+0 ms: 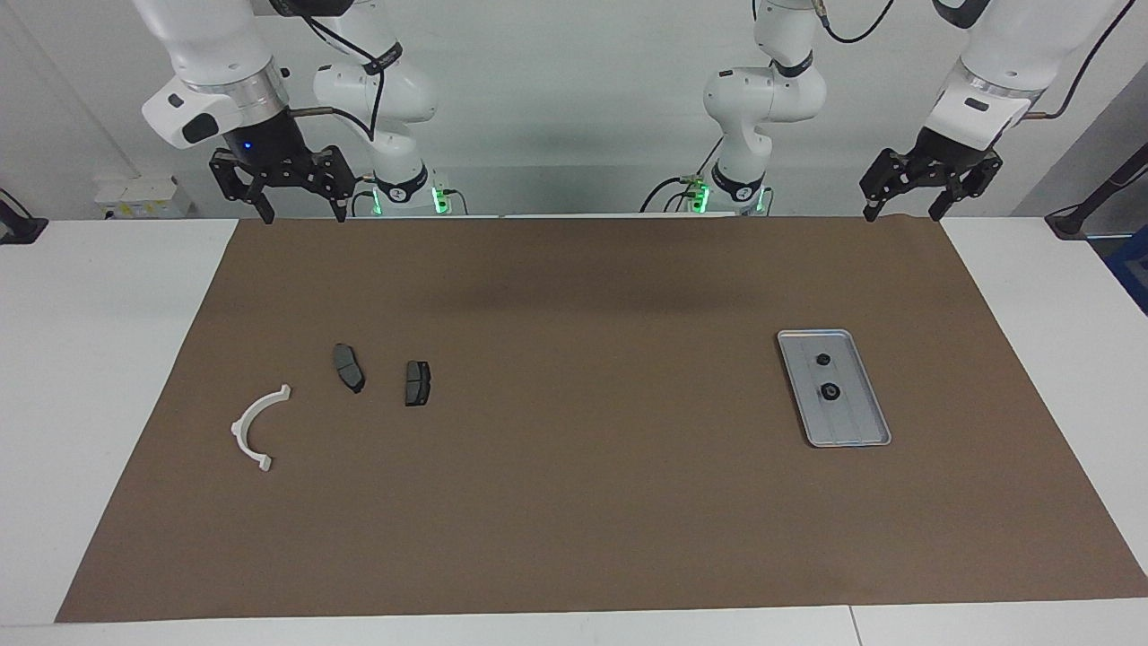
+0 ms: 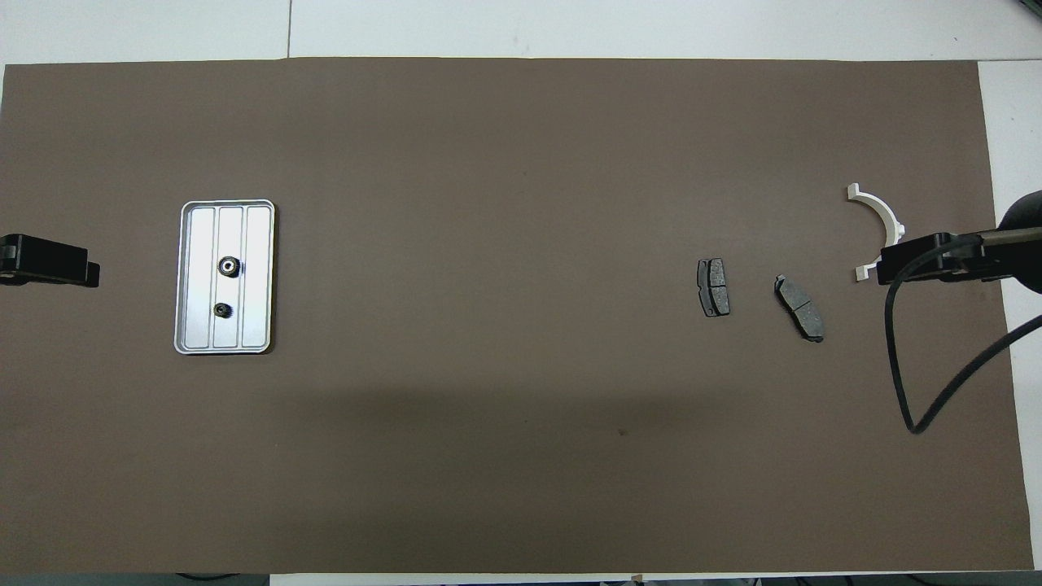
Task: Place bearing gear from tray to pile
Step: 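Reach the left gripper toward the black bearing on the silver tray, then grasp the black bearing on the tray with the left gripper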
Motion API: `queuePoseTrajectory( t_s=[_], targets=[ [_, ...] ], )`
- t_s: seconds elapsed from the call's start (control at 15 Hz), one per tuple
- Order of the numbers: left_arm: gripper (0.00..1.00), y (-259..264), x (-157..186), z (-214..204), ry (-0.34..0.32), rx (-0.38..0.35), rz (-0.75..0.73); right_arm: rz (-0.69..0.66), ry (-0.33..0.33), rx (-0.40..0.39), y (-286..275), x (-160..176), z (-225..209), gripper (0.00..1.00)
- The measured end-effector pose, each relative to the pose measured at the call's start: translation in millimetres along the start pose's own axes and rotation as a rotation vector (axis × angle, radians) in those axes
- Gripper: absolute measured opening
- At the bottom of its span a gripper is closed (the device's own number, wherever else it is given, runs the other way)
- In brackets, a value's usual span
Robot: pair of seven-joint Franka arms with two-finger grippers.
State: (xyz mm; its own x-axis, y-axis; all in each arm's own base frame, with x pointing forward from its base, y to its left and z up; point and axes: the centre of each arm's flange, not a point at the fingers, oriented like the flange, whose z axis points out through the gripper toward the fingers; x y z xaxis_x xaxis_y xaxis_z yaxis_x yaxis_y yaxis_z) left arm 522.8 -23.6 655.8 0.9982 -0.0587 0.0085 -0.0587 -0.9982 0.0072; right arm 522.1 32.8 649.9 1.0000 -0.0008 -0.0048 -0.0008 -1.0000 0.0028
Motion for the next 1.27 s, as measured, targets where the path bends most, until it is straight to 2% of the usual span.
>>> queuePoseTrajectory(
  t_s=[0.33, 0.47, 0.8, 1.07, 1.27],
  targets=[
    [1.00, -2.2, 0.0, 9.0, -0.009, 0.003, -0.001, 0.000, 0.000, 0.000, 0.1, 0.0, 0.0, 1.00],
    [1.00, -11.8, -0.6, 24.5, 0.012, 0.006, -0.007, 0.000, 0.000, 0.000, -0.2, 0.0, 0.0, 1.00],
    [1.00, -36.7, 2.3, 114.5, 0.049, 0.011, 0.042, -0.002, 0.000, 0.000, -1.0, -0.1, -0.1, 1.00],
    [1.00, -34.7, 10.0, 195.9, 0.021, 0.011, 0.050, 0.003, 0.006, 0.000, 1.6, 0.0, -2.5, 1.00],
    [1.00, -34.6, 14.2, 241.4, -0.002, 0.011, 0.054, 0.004, 0.038, 0.002, 1.8, 3.3, -5.7, 1.00]
  ],
)
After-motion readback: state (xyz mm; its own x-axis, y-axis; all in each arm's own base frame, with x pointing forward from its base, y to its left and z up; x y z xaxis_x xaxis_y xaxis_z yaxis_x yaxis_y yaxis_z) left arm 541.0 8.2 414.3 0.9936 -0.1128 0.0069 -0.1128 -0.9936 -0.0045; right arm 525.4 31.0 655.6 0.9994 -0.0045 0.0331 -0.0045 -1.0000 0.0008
